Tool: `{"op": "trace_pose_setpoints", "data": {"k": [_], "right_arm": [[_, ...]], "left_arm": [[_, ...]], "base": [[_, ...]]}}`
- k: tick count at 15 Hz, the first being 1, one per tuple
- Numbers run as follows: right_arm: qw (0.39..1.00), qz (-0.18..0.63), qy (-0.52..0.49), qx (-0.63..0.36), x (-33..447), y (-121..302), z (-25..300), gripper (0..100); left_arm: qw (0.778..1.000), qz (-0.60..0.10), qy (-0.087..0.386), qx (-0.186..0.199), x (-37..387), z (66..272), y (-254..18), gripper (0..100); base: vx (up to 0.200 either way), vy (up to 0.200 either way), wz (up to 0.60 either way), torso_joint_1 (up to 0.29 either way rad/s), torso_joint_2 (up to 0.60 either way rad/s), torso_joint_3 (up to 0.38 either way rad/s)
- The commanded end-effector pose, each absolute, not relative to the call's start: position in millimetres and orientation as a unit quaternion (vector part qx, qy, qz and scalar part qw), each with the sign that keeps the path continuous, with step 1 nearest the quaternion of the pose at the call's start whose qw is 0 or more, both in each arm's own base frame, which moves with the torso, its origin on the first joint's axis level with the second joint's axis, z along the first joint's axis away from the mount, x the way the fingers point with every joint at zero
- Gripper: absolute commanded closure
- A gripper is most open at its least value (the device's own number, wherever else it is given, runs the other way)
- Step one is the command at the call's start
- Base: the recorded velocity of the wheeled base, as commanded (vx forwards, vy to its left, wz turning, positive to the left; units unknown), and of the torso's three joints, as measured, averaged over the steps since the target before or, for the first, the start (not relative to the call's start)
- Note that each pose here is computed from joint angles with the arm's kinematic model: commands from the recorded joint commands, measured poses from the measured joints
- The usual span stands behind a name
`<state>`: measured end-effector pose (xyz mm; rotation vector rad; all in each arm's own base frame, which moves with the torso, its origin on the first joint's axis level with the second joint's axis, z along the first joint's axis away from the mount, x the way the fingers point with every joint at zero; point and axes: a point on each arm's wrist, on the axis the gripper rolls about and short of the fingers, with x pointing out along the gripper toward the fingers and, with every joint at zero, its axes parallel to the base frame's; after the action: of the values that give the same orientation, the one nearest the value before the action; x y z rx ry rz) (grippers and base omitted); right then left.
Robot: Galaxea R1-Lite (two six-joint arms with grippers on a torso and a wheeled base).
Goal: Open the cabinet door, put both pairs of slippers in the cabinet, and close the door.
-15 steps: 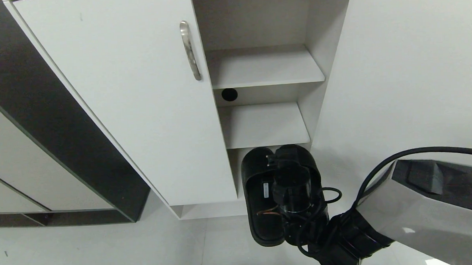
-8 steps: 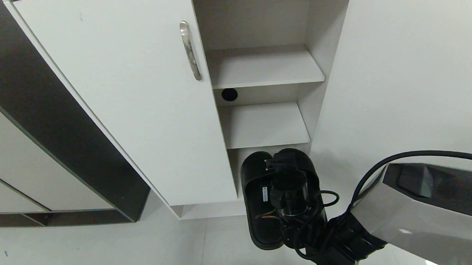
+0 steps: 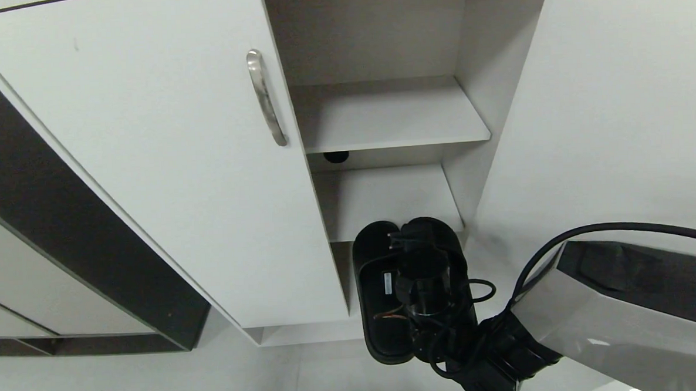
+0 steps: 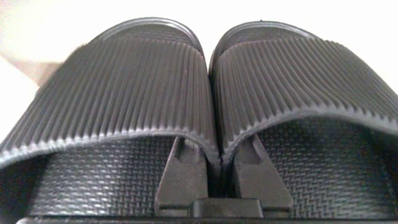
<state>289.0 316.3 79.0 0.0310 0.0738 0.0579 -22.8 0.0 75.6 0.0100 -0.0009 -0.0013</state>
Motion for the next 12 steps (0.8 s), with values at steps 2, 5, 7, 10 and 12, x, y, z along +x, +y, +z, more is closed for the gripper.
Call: {"op": "trace_pose_setpoints", "data": {"k": [2,5,7,10,12], "right_arm": [[0.999,0.029,0.037,0.016,289.0,317.2,77.4,100],[0.999,0.030,0.032,0.022,292.5,321.4,76.2,100],[0.999,0.031,0.031,0.021,293.2,323.2,75.0,100],[0.999,0.022,0.025,0.028,307.5,327.4,70.0,100],[0.999,0.020,0.023,0.028,312.7,329.2,72.3,100]], "left_arm": [[1.000,-0.001,0.000,0.005,-22.7,75.7,0.0,100],[1.000,-0.001,0.000,0.005,-22.7,75.7,0.0,100],[1.000,-0.001,0.000,0.005,-22.7,75.7,0.0,100],[1.000,-0.001,0.000,0.005,-22.7,75.7,0.0,100],[1.000,-0.001,0.000,0.005,-22.7,75.7,0.0,100]], "base": [[0.200,0.000,0.00,0.002,0.00,0.002],[0.000,0.000,0.00,0.000,0.00,0.000],[0.000,0.000,0.00,0.000,0.00,0.000],[0.000,0.000,0.00,0.000,0.00,0.000],[0.000,0.000,0.00,0.000,0.00,0.000]]}}
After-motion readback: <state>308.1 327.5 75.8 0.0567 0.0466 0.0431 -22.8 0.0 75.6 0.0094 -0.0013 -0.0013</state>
